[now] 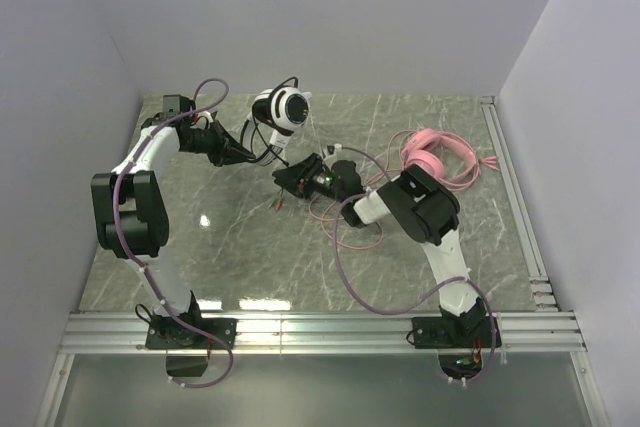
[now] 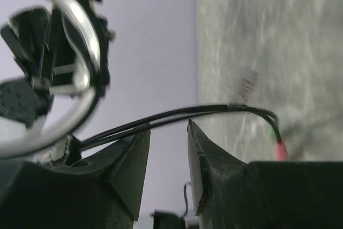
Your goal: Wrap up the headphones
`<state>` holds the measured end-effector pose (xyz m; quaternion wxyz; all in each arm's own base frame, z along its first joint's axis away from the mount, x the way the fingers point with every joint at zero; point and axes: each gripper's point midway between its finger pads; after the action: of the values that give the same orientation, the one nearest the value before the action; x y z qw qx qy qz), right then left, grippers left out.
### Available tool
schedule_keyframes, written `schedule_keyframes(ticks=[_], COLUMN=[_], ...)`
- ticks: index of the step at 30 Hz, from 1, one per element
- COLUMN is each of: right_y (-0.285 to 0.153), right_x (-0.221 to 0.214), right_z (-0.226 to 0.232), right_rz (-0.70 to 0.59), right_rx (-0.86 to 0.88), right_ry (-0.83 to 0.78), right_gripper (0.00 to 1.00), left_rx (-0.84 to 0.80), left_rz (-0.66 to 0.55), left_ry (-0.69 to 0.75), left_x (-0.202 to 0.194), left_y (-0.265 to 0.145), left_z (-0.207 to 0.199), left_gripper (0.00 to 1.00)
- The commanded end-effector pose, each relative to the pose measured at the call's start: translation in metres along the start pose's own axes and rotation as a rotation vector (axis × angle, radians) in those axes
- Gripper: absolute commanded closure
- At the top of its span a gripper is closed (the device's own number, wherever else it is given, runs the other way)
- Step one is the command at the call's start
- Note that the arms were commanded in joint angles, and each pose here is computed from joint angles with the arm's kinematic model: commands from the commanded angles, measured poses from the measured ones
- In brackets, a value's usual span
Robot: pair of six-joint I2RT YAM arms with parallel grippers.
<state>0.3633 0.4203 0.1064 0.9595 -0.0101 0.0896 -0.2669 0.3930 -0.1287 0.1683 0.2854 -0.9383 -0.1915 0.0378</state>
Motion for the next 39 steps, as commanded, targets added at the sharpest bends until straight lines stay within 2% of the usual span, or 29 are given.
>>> schedule_keyframes(ticks=[1,6,7,9,12,20,21,31,39], right_y=[0.021,0.038,0.043,0.048,0.061,0.083,0.083,0.082,0.073], right_x=[0.029,0.059,0.064,0.075,0.082,0.103,0.111,0.143,0.159], right_z=[0.012,0.018,0.027,0.028,0.046,0.049,0.060,0.061,0.058], right_rz=[-0.050,-0.096,-0.104,-0.105,-0.088,-0.090,-0.095,-0.065,0.006], right_rx=[0.028,0.031,0.054,0.081,0.151,0.181,0.213,0.224,0.234], right_ry=[0.018,0.014,0.012,0.023,0.037,0.023,0.008,-0.050,-0.083], right_gripper=[0.59,0.56,0.50,0.45,0.44,0.45,0.45,0.48,0.40], left_rx=[-0.094,-0.049,-0.035,-0.027,-0.009,0.057,0.057,0.031,0.085], left_rz=[-0.022,-0.051,-0.068,-0.076,-0.085,-0.082,-0.082,0.020,0.050], left_ry=[0.096,0.085,0.100,0.103,0.102,0.100,0.109,0.261,0.323], left_x=[0.004,0.015,0.020,0.024,0.030,0.047,0.049,0.046,0.038], left_y=[-0.017,-0.015,-0.016,-0.016,-0.013,0.006,0.007,0.033,0.046], left_z=[-0.038,-0.034,-0.036,-0.036,-0.033,-0.006,-0.005,-0.007,-0.004], left_gripper=[1.00,1.00,1.00,1.00,1.00,1.00,1.00,1.00,1.00])
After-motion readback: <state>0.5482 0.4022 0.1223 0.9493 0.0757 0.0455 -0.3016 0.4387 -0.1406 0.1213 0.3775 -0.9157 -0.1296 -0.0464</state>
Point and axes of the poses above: each gripper's point midway between its finger pads, its own y axis out along the fingers, its own z axis along the line the jaws close on, x = y × z, and after that the axes turned 9 degrees about y, right-handed
